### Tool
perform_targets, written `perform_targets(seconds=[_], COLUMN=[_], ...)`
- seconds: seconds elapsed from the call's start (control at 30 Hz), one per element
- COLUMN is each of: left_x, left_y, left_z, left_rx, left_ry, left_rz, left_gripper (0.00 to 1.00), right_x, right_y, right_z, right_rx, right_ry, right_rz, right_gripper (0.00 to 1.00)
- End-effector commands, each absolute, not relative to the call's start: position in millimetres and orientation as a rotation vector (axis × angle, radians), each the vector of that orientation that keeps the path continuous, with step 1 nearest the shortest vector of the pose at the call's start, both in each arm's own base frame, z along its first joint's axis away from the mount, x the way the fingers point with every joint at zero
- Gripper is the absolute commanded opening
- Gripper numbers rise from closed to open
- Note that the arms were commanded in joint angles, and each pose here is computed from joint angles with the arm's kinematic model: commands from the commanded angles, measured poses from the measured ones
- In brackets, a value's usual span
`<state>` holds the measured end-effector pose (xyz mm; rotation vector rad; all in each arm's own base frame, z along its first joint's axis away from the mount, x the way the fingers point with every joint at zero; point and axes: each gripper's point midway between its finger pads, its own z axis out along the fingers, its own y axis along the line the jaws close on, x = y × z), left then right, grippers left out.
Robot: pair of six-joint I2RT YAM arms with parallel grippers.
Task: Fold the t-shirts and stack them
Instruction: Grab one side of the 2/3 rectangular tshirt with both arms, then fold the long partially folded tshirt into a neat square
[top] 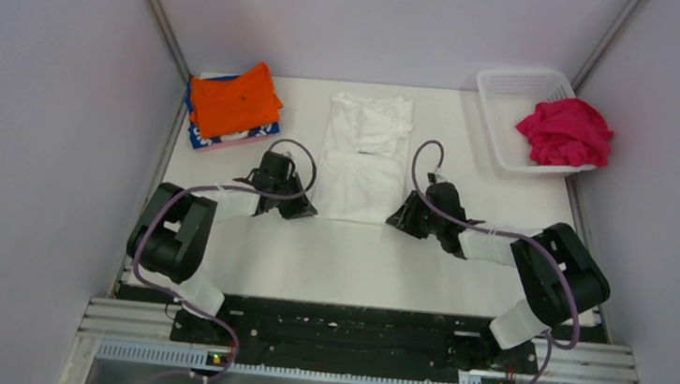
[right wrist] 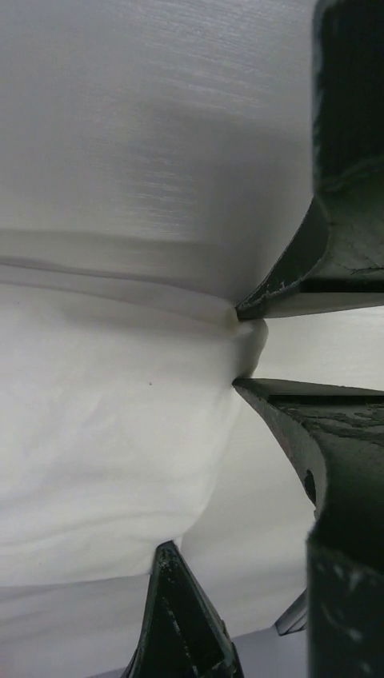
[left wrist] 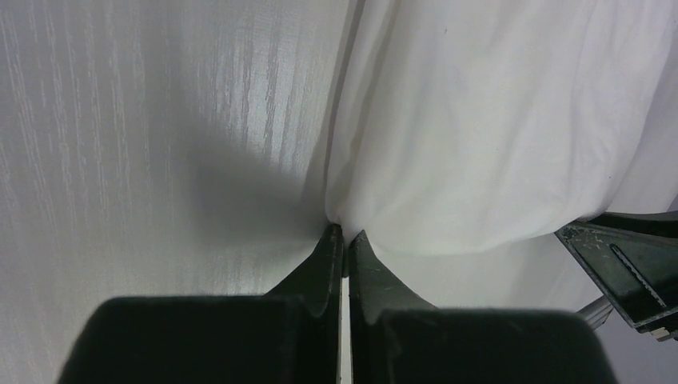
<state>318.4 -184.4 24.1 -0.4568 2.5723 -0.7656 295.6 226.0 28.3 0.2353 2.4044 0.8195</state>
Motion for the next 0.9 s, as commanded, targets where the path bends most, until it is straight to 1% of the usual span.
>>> perform_targets(seconds=[0.0,0.03,0.07,0.17,0.3,0.43,0.53,0.63,0.73,0.87], left_x=[313,312,310,304,273,239,219,207,207,234], left_y=[-175,-175,-173,-167,-163,-156,-154,-151,-154,-156], left_z=[18,19,18,25,39,75,120,157,189,215], left_rx=[-0.472,-0.469,-0.475,-0.488,-0.456,-0.387,-0.308,-0.284,-0.256,-0.275], left_ry=[2.579,2.576,2.577,2.56,2.55,2.512,2.403,2.303,2.199,2.06], left_rz=[-0.702,-0.7,-0.691,-0.665,-0.676,-0.621,-0.656,-0.712,-0.783,-0.778], left_gripper=[0.0,0.0,0.0,0.0,0.0,0.0,0.0,0.0,0.0,0.0], right_x=[283,282,279,267,238,196,176,175,187,218], right_y=[226,226,226,222,227,229,231,230,230,220], right_z=[2,1,1,3,24,48,74,109,148,161], right_rx=[0.243,0.237,0.231,0.173,0.03,-0.065,-0.13,-0.163,-0.158,-0.082], right_ry=[2.476,2.479,2.482,2.505,2.5,2.509,2.458,2.355,2.232,2.189], right_rz=[0.801,0.797,0.788,0.764,0.841,0.883,0.965,1.009,1.01,0.901], right_gripper=[0.21,0.08,0.0,0.0,0.0,0.0,0.0,0.0,0.0,0.0])
